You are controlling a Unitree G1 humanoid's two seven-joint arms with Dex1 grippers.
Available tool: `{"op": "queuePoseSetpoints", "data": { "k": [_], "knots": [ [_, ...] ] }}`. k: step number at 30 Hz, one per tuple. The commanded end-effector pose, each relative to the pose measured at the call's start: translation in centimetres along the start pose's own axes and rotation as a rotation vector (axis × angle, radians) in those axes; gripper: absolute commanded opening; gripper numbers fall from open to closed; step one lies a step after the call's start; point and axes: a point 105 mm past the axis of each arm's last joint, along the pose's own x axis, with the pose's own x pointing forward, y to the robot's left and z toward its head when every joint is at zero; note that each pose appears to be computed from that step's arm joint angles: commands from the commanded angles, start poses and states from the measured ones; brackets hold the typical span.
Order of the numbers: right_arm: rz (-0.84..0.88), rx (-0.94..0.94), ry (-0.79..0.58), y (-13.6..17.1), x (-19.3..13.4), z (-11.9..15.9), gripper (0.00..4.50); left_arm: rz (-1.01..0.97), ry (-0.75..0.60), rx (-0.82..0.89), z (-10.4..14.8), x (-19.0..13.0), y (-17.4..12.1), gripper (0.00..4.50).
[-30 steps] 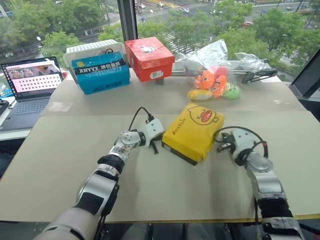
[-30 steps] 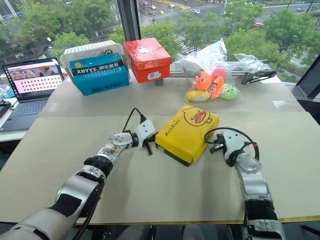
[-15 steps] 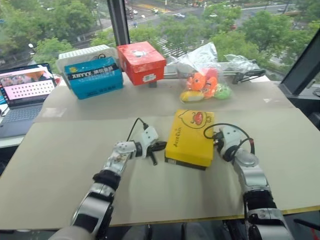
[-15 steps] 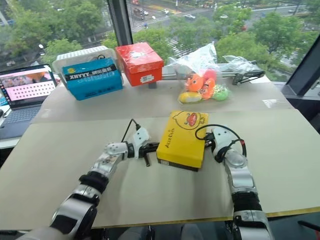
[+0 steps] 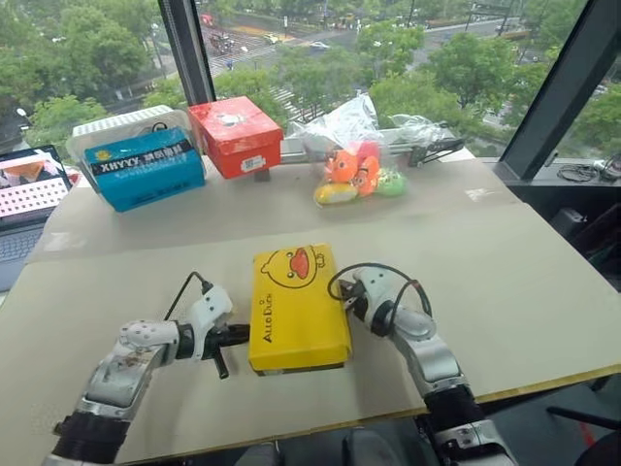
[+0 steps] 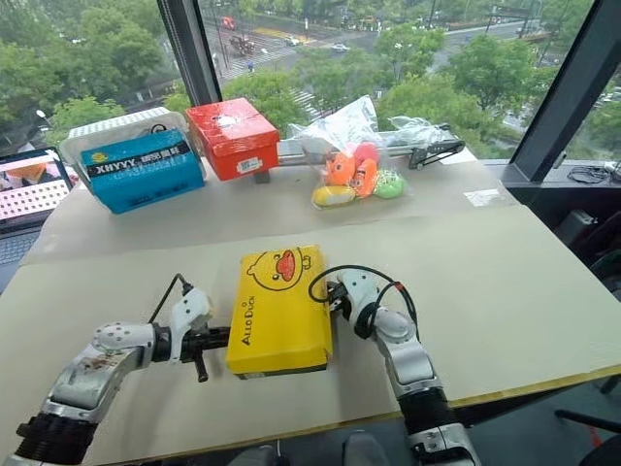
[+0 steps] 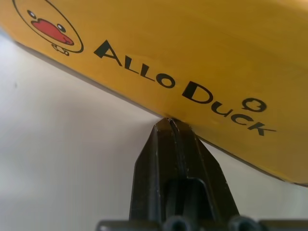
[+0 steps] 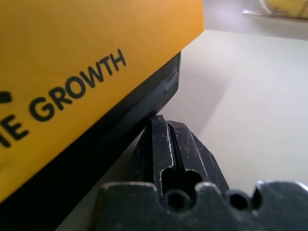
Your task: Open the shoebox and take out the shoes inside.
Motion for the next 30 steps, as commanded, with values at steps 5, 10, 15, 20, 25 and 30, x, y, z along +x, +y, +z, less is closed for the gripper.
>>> {"op": "queuePoseSetpoints", "data": {
  "k": [5,10,15,20,25,30],
  "knots": [
    [0.071,-0.054,0.112,-1.0,-2.3,-2.2,0.05,0.041,0.011,-0.008,-0.6,0.0,0.0,0.00],
    [0.062,-0.120,0.124,-4.1,-5.4,0.0,0.05,0.057,0.007,0.044,0.2,-2.0,1.2,0.00],
    [0.074,-0.178,0.123,-6.4,-8.8,2.8,0.31,0.136,-0.019,0.099,2.2,-5.0,4.0,0.00],
    [0.156,-0.205,0.105,-6.3,-11.4,5.7,1.81,0.042,-0.138,0.142,7.1,-7.2,3.1,1.42],
    [0.186,-0.215,0.126,-6.1,-12.8,7.5,3.50,-0.021,-0.193,0.212,10.4,-8.7,1.7,3.12],
    [0.164,-0.237,0.126,-6.7,-12.9,8.5,4.50,-0.053,-0.193,0.277,12.7,-10.4,0.4,4.44]
  ]
}}
